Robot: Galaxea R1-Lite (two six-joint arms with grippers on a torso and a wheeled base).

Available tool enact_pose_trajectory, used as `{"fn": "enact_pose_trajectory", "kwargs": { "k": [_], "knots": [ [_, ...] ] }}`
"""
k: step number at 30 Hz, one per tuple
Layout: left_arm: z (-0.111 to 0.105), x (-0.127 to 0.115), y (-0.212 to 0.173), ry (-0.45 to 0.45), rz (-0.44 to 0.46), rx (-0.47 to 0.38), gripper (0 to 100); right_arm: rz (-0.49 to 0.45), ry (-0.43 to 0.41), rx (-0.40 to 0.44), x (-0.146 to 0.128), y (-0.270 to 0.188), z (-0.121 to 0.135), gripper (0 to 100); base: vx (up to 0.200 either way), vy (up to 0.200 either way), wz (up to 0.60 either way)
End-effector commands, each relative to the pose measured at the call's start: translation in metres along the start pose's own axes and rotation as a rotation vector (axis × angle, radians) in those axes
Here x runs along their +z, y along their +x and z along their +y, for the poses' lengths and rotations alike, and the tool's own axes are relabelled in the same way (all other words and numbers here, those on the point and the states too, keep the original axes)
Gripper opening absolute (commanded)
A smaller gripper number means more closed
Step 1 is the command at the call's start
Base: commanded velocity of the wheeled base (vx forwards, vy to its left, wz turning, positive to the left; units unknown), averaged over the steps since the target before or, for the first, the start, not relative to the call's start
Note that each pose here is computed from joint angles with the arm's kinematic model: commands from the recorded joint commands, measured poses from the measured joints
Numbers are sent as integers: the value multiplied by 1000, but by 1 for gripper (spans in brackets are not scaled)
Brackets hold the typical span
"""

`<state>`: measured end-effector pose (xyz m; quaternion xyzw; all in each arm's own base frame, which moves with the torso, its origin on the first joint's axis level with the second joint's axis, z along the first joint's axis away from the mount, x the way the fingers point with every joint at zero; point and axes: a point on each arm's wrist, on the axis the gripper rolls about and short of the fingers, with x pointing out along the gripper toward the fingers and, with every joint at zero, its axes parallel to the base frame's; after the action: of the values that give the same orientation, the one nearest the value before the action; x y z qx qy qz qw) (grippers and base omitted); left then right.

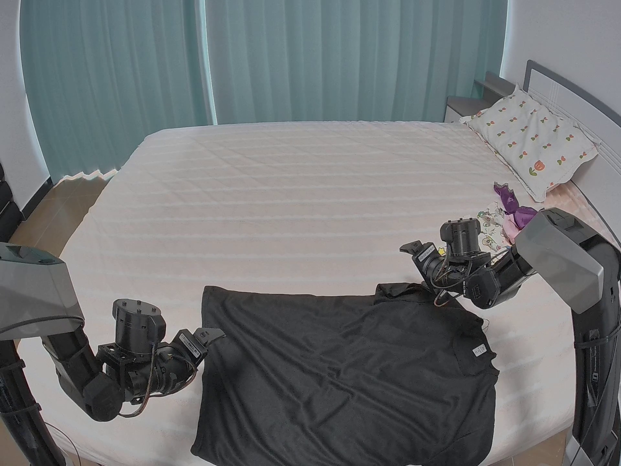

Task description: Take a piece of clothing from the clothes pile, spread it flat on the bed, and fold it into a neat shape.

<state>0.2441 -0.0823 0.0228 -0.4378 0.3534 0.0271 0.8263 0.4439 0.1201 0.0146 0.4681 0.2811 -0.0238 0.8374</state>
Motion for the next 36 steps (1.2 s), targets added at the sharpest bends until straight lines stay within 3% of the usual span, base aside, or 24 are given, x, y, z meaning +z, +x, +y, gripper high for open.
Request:
{"fn": "enact_pose_trajectory", "kwargs": {
  "k": [1,6,13,21,22,26,36],
  "knots": [
    [9,-5,4,-4,37,34,100,-7,6,-3,7,-12,4,100,0,0,0],
    [14,-8,9,-8,82,44,100,5,6,-14,9,-33,12,100,0,0,0],
    [18,-10,17,-6,66,30,100,57,3,-109,-11,-17,-19,100,0,0,0],
    [18,-10,19,-6,70,24,100,35,-4,-122,-11,0,-22,100,0,0,0],
    [18,-10,19,-6,71,25,100,39,-7,-128,-12,1,-22,0,0,0,0],
    [18,-10,19,-6,71,25,100,87,-20,-198,-19,9,-22,0,0,0,0],
    [19,-11,19,-4,71,30,100,1,-15,-65,11,9,19,0,0,0,0]
  ]
}}
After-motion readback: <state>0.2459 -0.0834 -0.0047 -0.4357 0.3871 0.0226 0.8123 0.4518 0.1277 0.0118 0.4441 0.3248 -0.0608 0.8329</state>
